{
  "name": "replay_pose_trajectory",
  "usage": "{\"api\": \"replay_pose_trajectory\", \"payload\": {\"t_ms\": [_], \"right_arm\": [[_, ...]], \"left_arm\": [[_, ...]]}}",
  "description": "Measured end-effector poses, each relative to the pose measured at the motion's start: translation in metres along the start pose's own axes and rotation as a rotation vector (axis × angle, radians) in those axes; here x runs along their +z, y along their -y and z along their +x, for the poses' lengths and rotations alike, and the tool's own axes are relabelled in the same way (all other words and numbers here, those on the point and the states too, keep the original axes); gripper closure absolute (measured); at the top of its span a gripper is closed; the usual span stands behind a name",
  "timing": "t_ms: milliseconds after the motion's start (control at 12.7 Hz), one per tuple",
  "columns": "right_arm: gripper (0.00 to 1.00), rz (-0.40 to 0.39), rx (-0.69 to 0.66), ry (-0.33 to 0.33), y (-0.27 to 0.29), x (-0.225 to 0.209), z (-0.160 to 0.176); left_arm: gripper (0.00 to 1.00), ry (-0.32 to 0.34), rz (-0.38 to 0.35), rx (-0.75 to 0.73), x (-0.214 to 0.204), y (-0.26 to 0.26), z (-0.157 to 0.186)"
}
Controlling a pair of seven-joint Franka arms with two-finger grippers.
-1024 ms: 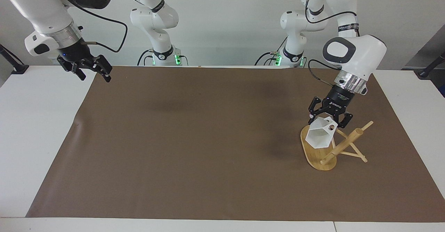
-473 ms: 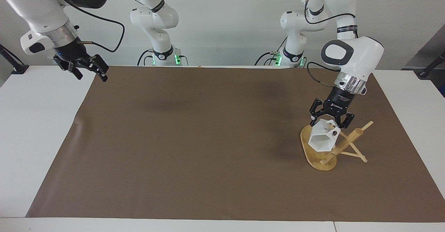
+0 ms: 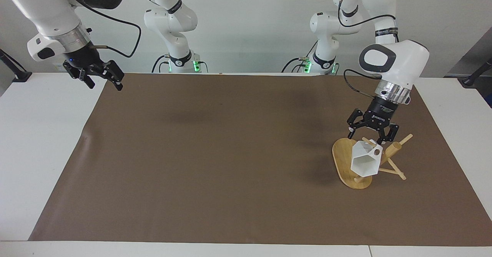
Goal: Hang cup on rack
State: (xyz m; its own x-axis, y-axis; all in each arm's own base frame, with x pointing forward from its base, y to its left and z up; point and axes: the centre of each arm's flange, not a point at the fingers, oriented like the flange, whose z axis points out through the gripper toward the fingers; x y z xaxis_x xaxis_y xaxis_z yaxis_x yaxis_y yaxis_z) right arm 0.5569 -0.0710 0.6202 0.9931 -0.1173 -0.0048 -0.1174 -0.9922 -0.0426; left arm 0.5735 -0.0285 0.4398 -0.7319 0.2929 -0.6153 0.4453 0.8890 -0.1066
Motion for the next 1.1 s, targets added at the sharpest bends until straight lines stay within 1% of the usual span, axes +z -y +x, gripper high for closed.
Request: {"api": "replay_pose_trajectory", "payload": {"t_ms": [315, 473, 709, 867, 1103], "right_arm": [[0.00, 0.000, -0.006, 0.000, 0.004, 0.000, 0.000], [0.00, 0.000, -0.006, 0.000, 0.004, 0.000, 0.000], [0.00, 0.000, -0.006, 0.000, 0.004, 0.000, 0.000], [0.00, 0.000, -0.006, 0.000, 0.004, 0.000, 0.000], [0.00, 0.000, -0.006, 0.000, 0.004, 0.000, 0.000]], "left_arm": [[0.00, -0.094, 0.009, 0.145, -0.021, -0.007, -0.015], [0.00, -0.136, -0.008, 0.227, -0.042, -0.006, -0.025], [0.00, -0.226, -0.016, 0.382, -0.071, 0.001, -0.044], [0.00, -0.283, 0.012, 0.542, -0.081, 0.005, -0.053], [0.00, -0.334, 0.094, 0.867, -0.092, 0.008, -0.059]]}}
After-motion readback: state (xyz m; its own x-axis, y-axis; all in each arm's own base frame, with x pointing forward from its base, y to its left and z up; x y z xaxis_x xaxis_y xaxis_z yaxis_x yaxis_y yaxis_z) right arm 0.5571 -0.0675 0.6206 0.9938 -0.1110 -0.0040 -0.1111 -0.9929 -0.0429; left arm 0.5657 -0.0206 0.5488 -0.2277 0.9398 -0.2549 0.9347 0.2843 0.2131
